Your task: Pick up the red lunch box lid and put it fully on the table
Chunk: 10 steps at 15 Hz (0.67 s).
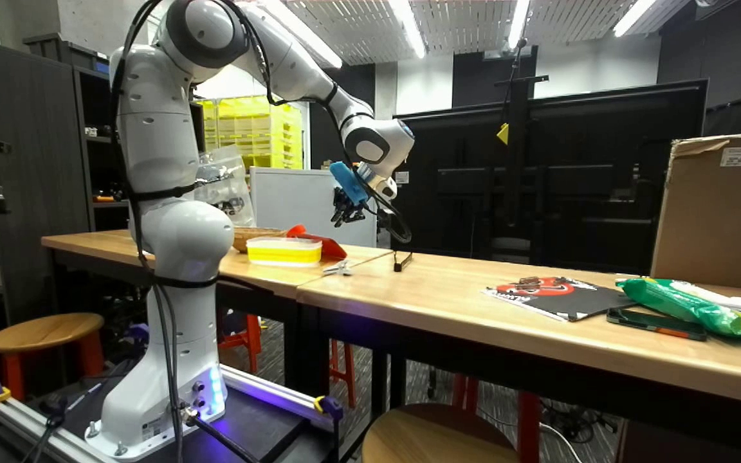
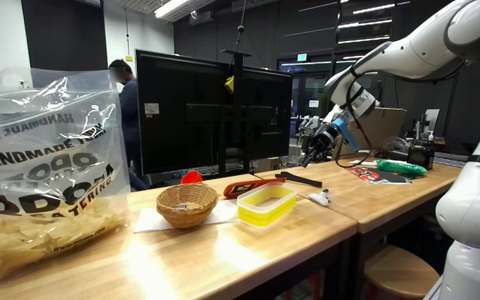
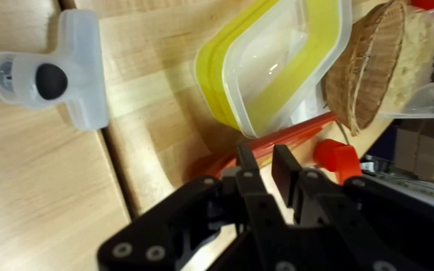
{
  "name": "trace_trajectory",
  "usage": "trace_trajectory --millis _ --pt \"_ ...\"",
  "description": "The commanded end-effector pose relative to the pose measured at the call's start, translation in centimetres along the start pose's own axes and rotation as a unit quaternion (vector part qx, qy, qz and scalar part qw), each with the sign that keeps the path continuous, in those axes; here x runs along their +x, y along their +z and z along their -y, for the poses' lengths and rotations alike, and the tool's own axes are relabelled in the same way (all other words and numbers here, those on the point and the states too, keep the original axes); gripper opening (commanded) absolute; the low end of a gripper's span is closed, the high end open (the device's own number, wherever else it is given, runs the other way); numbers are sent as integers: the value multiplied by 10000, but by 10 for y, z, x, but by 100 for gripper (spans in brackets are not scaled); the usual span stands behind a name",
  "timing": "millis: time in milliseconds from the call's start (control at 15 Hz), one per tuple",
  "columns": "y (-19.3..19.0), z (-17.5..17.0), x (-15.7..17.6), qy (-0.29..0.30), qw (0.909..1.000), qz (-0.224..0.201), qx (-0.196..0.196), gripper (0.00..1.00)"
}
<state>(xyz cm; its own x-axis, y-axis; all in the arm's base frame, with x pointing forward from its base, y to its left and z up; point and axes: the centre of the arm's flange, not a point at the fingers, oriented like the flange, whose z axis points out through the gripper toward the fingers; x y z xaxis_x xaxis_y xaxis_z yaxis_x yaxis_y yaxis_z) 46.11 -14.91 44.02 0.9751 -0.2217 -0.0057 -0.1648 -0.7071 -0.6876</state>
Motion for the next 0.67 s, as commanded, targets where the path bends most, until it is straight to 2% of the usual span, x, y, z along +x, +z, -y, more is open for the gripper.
trace_trajectory --millis 0,267,400,600 --pt "7 23 -20 539 9948 138 -859 5" --pt "8 39 -34 1151 9758 129 -1856 5" --pt "5 49 -43 1472 9613 83 -2325 5" --pt "11 64 -56 1971 9340 -92 -2978 5"
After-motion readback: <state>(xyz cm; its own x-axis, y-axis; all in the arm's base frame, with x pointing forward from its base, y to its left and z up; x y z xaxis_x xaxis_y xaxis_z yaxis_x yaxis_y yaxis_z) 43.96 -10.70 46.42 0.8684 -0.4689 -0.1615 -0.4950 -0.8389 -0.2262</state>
